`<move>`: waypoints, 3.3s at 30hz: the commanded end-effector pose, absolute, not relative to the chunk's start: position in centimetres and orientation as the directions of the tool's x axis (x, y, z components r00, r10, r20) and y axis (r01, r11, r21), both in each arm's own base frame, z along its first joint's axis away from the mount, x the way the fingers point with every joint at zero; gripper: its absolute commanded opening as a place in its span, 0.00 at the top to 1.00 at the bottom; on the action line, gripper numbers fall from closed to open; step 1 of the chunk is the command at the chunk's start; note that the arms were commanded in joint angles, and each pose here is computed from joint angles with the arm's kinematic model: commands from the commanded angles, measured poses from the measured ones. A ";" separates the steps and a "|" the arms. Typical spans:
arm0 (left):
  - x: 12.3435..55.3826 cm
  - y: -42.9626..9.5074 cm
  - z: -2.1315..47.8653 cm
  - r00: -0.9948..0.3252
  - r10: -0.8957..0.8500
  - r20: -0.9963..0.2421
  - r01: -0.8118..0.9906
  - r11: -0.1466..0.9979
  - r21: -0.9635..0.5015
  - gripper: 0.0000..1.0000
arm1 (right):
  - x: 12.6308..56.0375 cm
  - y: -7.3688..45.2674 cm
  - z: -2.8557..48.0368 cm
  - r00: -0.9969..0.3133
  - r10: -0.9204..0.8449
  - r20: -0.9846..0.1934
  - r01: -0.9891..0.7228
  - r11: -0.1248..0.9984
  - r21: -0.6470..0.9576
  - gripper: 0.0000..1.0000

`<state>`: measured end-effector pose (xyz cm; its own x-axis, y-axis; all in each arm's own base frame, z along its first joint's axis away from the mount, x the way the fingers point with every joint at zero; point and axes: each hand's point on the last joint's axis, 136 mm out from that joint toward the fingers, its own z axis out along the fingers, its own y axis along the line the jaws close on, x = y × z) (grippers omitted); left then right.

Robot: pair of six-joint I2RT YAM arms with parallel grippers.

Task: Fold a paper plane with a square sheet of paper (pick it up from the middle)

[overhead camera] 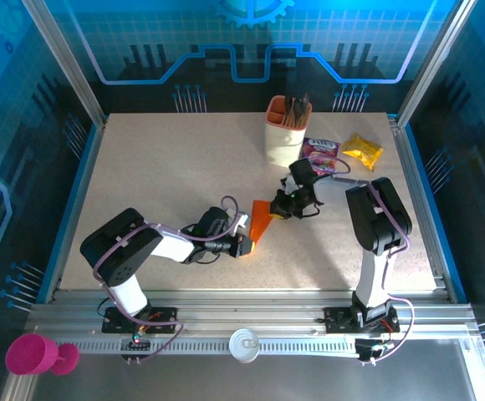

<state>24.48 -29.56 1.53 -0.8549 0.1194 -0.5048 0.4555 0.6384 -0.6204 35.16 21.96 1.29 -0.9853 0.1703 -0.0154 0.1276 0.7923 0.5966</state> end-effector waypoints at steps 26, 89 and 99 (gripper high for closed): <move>26.0 -31.1 7.0 -0.843 0.182 -0.507 0.491 0.646 -0.585 1.00 | 28.4 20.5 -3.1 -0.985 0.171 0.018 0.159 0.865 0.475 1.00; 19.8 -28.7 -4.4 -0.920 0.282 -0.273 0.390 0.731 -0.560 1.00 | 39.2 13.0 3.7 -0.930 0.360 -0.072 0.262 0.787 0.558 1.00; 27.0 -32.7 12.4 -0.835 0.023 -0.550 0.437 0.634 -0.638 0.62 | 31.9 16.5 6.3 -0.951 0.290 -0.104 0.155 0.742 0.652 1.00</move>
<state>24.58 -32.62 6.81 -0.8672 0.1374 -0.4785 0.4484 0.6333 -0.6308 34.24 15.13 6.32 -0.9413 0.3148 -0.1223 0.1730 0.7605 0.6258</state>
